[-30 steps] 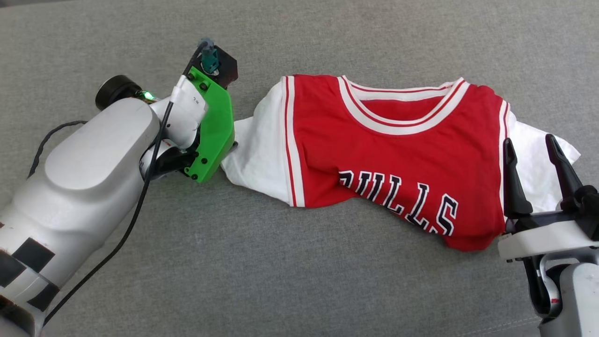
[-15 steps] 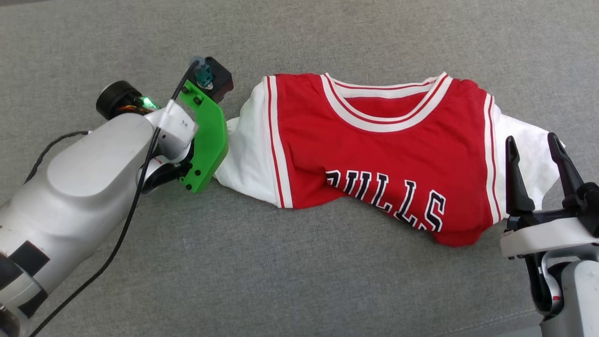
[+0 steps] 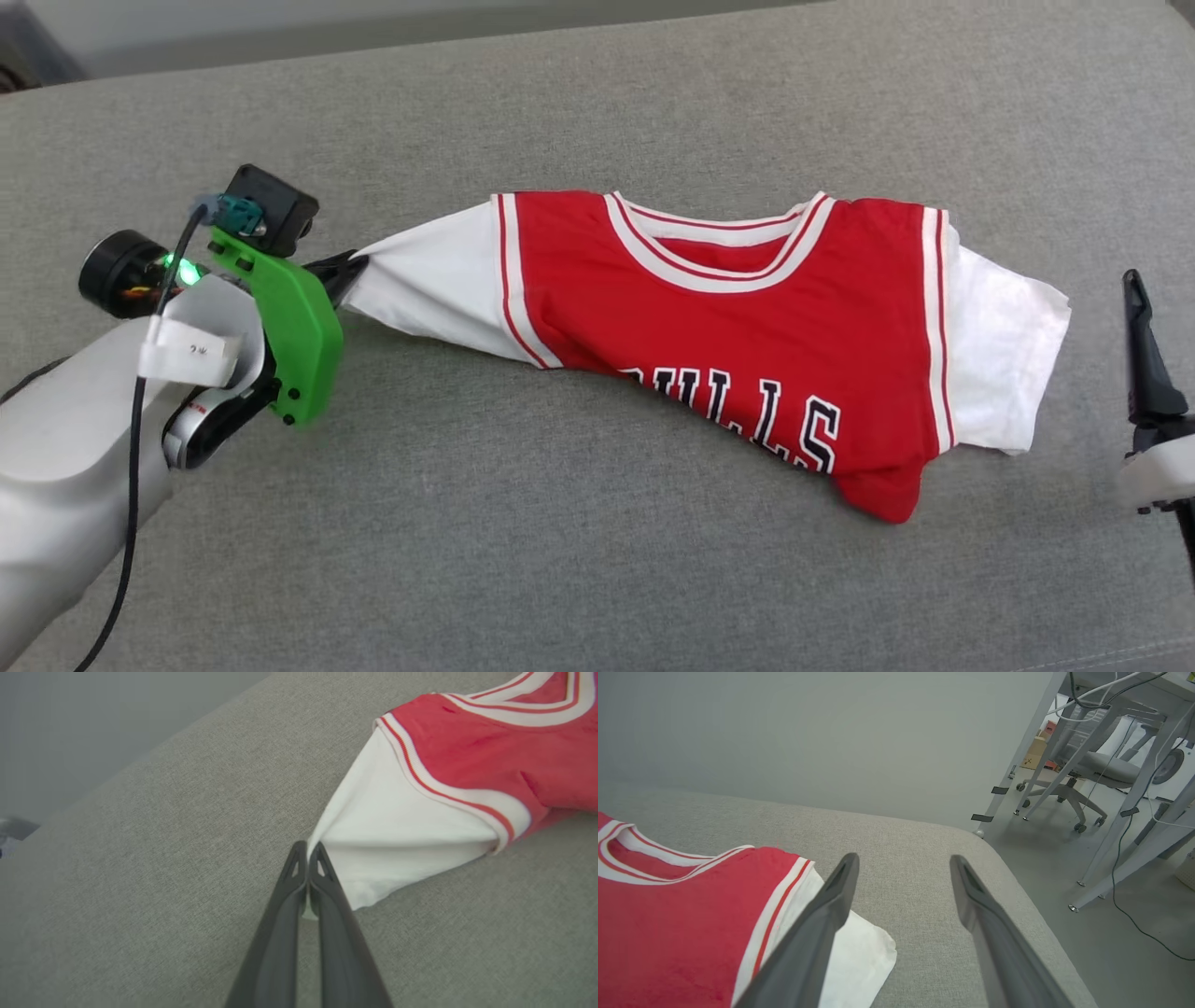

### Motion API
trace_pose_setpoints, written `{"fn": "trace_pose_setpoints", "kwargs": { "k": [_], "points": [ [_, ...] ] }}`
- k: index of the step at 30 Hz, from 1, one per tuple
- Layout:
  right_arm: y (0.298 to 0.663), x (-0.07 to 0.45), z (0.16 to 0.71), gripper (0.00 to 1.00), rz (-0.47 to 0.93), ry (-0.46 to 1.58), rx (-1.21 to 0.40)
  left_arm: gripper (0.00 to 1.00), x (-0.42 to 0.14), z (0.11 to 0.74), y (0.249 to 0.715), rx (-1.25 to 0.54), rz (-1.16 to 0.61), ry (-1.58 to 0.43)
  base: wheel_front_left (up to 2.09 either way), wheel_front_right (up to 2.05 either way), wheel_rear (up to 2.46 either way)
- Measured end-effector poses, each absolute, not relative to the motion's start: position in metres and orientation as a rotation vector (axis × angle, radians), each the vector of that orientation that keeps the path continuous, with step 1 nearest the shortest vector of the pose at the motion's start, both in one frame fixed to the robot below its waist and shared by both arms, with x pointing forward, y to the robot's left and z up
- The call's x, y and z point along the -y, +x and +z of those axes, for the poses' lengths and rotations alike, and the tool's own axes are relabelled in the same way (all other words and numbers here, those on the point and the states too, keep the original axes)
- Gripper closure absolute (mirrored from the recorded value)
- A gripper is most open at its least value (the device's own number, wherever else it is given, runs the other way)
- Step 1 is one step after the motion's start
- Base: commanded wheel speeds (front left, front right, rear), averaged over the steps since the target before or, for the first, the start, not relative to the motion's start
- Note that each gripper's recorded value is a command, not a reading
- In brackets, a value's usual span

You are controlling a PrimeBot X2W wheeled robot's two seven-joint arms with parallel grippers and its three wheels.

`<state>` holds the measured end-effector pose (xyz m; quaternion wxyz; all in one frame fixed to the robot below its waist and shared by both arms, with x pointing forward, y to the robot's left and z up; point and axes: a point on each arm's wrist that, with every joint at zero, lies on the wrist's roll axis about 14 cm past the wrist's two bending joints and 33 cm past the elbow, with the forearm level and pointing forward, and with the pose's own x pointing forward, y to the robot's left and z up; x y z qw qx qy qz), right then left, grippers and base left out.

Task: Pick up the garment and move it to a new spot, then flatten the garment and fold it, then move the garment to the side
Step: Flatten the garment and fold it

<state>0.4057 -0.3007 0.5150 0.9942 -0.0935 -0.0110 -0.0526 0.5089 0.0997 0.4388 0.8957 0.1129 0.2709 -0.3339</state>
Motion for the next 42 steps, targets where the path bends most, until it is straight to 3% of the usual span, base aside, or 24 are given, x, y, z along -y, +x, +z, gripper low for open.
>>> {"fn": "trace_pose_setpoints", "kwargs": {
  "k": [6, 12, 19, 26, 32, 37, 38, 40, 42],
  "points": [
    [0.43, 0.299, 0.529, 0.0, 0.004, -0.234, -0.098, 1.0, -0.123, 0.459, 0.504, -0.497, -0.623, 0.231, 0.0, 0.0, 0.0],
    [0.441, 0.287, 0.494, 0.0, 0.166, -0.252, -0.466, 1.0, -0.119, 0.461, 0.499, -0.48, -0.626, 0.22, 0.0, 0.0, 0.0],
    [0.446, 0.284, 0.448, 0.0, 0.242, -0.261, -0.827, 1.0, -0.115, 0.455, 0.5, -0.466, -0.637, 0.217, 0.0, 0.0, 0.0],
    [0.455, 0.279, 0.399, 0.0, 0.264, -0.265, -0.989, 1.0, -0.116, 0.446, 0.508, -0.459, -0.631, 0.221, 0.0, 0.0, 0.0],
    [0.44, 0.275, 0.354, 0.0, 0.3, -0.278, -1.135, 1.0, -0.122, 0.436, 0.51, -0.475, -0.616, 0.216, 0.0, 0.0, 0.0],
    [0.438, 0.272, 0.345, 0.0, 0.32, -0.258, -1.16, 1.0, -0.126, 0.433, 0.51, -0.477, -0.604, 0.213, 0.0, 0.0, 0.0],
    [0.438, 0.272, 0.345, 0.84, 0.321, -0.257, -1.156, 1.0, -0.126, 0.433, 0.51, -0.476, -0.605, 0.213, 0.0, 0.0, 0.0],
    [0.439, 0.27, 0.346, 1.0, 0.326, -0.252, -1.142, 1.0, -0.125, 0.434, 0.511, -0.475, -0.605, 0.215, 0.0, 0.0, 0.0],
    [0.441, 0.265, 0.349, 1.0, 0.332, -0.23, -1.107, 1.0, -0.126, 0.436, 0.511, -0.471, -0.602, 0.217, 0.0, 0.0, 0.0]
  ]
}}
